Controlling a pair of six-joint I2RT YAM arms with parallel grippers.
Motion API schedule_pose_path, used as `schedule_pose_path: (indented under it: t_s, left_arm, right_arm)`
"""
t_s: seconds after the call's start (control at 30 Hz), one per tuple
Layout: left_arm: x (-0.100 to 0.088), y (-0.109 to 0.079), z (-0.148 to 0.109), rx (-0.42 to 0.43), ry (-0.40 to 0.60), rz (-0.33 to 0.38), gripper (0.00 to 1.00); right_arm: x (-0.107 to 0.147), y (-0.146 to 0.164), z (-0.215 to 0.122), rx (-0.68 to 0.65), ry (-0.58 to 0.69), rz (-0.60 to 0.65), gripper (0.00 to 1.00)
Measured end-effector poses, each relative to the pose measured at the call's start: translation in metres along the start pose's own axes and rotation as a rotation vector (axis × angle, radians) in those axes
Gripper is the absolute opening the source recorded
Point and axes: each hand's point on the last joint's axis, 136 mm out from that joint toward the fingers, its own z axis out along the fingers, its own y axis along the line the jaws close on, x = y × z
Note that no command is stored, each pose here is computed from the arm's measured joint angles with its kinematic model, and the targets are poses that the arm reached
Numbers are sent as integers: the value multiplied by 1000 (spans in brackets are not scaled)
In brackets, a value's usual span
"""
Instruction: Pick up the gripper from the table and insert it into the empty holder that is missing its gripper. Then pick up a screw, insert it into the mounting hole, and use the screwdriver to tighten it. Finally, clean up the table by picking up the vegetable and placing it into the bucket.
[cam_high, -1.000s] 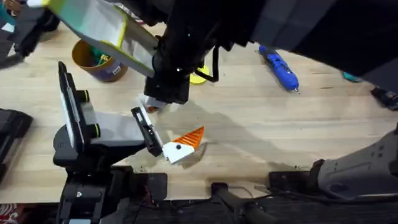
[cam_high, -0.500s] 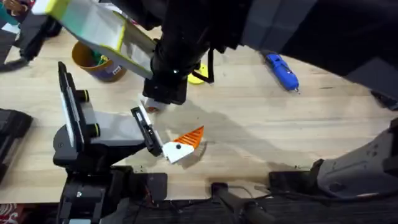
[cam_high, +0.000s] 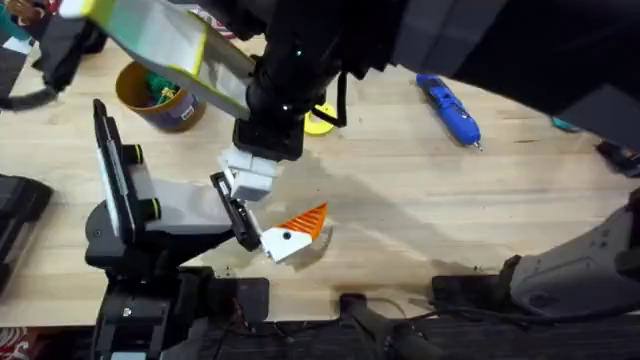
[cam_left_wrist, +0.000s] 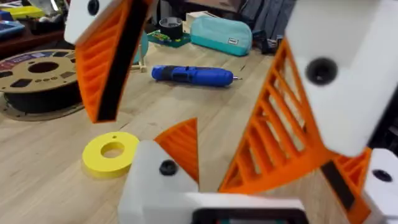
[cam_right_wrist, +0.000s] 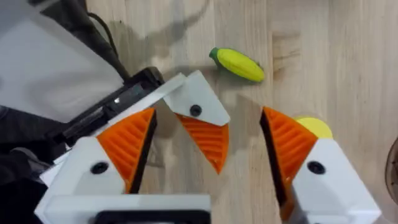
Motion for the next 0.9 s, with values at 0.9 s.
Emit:
schedule_pose_path:
  t_s: [0.9]
  left_arm:
    - [0,0,0,1,0,0,987]
  right_arm:
    - [45,-91,-125,276,-223,210,998]
